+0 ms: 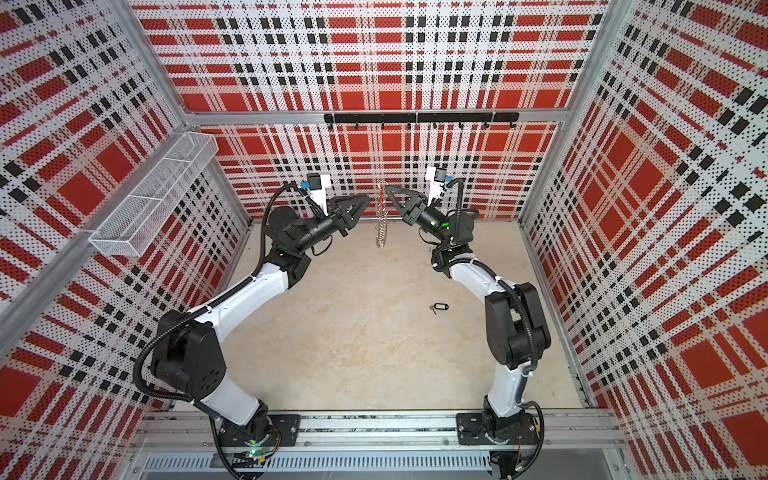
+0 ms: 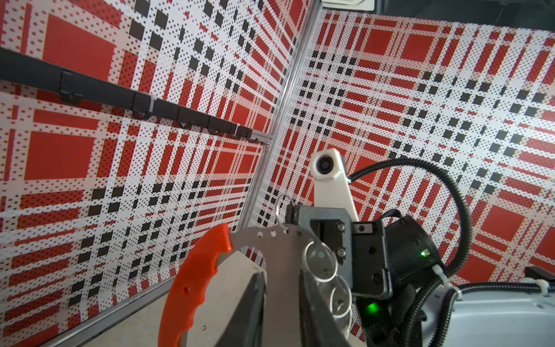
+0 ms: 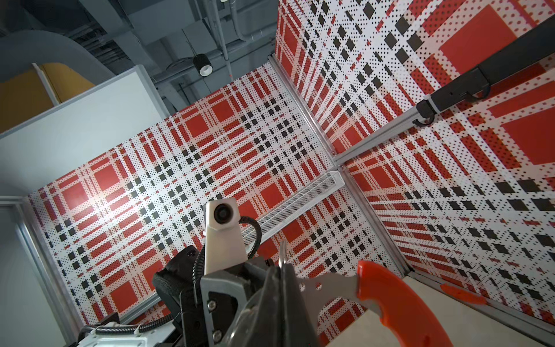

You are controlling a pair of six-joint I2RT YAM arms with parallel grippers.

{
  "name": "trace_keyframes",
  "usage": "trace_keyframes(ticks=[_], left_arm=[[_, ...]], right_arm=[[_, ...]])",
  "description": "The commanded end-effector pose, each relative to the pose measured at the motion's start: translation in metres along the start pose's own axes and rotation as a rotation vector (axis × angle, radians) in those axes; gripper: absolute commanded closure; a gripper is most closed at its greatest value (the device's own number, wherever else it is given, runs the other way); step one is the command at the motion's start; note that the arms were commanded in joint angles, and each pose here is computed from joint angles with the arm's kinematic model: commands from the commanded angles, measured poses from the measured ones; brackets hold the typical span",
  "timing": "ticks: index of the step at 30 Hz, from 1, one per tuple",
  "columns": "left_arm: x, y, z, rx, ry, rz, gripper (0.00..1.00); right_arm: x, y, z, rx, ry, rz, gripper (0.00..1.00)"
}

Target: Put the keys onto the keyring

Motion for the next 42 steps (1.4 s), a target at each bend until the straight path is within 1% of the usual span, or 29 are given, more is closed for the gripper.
trace_keyframes(ticks=[1, 6, 16, 24, 36, 42], left_arm=[[0.005, 0.017, -0.017, -0.036, -0.091, -0.053, 0.75], [0.004, 0.018, -0.018, -0.016, -0.128, -0.042, 0.75], [-0.002, 0.018, -0.018, 0.011, -0.176, -0.032, 0.74], [0.002, 0.028, -0.022, 0.039, -0.234, -0.069, 0.74], [0.000, 0.025, -0.021, 0.054, -0.243, -0.055, 0.74], [0.004, 0.030, -0.016, 0.052, -0.226, -0.068, 0.70]], right_arm=[[-0.009, 0.016, 0.023, 0.024, 0.102, -0.050, 1.00], [-0.015, 0.008, 0.024, 0.038, 0.104, -0.011, 1.00], [-0.021, 0.001, 0.030, 0.036, 0.144, 0.024, 1.00], [-0.024, -0.003, 0.034, 0.035, 0.168, 0.050, 1.00], [-0.028, -0.003, 0.042, 0.041, 0.204, 0.065, 1.00], [-0.027, -0.002, 0.045, 0.051, 0.206, 0.067, 1.00]])
Point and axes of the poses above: each gripper's point midway between its finger pads, its own x axis back along the fingers, its own z axis along the line the jaws close on, y = z × x, the point moved 2 cm from there along x, back along the fingers, and after that the axes turned 11 degrees about x, right-handed, at the moved point
